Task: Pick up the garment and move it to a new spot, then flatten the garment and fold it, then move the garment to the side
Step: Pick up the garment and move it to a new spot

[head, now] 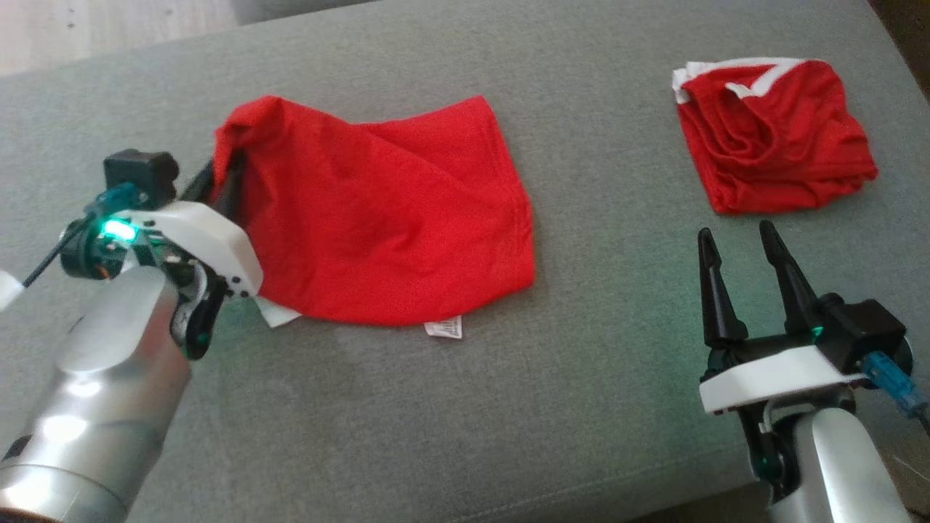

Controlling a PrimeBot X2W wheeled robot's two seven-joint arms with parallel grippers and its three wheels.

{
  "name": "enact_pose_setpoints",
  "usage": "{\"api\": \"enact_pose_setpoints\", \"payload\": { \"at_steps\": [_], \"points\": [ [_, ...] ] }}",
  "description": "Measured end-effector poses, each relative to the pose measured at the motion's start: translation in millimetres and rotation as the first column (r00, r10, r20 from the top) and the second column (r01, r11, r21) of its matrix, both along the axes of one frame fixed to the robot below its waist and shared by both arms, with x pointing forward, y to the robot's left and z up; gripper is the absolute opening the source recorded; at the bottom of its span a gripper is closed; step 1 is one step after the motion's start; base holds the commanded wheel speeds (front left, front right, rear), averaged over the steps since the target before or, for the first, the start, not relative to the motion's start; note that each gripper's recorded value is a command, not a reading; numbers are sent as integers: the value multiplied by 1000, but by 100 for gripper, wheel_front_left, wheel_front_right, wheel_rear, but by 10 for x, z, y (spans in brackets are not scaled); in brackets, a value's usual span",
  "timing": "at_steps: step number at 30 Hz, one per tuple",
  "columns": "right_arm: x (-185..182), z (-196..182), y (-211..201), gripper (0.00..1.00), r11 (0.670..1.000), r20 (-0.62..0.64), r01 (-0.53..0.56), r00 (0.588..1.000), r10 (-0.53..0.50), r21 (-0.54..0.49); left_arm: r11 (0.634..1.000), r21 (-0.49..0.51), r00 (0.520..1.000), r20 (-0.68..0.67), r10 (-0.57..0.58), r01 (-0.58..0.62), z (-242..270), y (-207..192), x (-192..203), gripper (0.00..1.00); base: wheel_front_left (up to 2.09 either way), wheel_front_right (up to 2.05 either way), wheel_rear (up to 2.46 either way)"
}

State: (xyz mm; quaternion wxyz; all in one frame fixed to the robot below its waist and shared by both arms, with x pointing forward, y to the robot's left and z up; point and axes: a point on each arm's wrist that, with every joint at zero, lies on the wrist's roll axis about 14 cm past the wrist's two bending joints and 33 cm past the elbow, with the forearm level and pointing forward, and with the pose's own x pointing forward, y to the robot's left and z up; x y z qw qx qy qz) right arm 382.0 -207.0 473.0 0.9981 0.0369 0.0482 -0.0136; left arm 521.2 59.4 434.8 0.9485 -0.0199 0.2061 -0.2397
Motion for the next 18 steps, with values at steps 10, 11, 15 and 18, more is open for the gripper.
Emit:
{"api": "enact_pose_setpoints", "payload": {
  "at_steps": [10, 11, 15, 18],
  "points": [
    [-71, 74, -11, 100, 1000, 25, 5, 1000, -5, 7, 999, -6, 997, 63, 35, -35, 170, 129, -49, 100, 0, 0, 0],
    [-88, 94, -4, 100, 1000, 32, 3, 999, -4, 8, 999, -11, 996, 75, 38, -38, 211, 138, -89, 100, 0, 0, 0],
    [-247, 83, 37, 100, 1000, 30, -3, 1000, 3, 21, 995, -68, 992, 99, 81, -75, 309, 237, -339, 100, 0, 0, 0],
    [-379, 83, 85, 100, 999, 32, -14, 999, 13, 28, 988, -108, 986, 109, 123, -112, 355, 356, -570, 100, 0, 0, 0]
  ]
}}
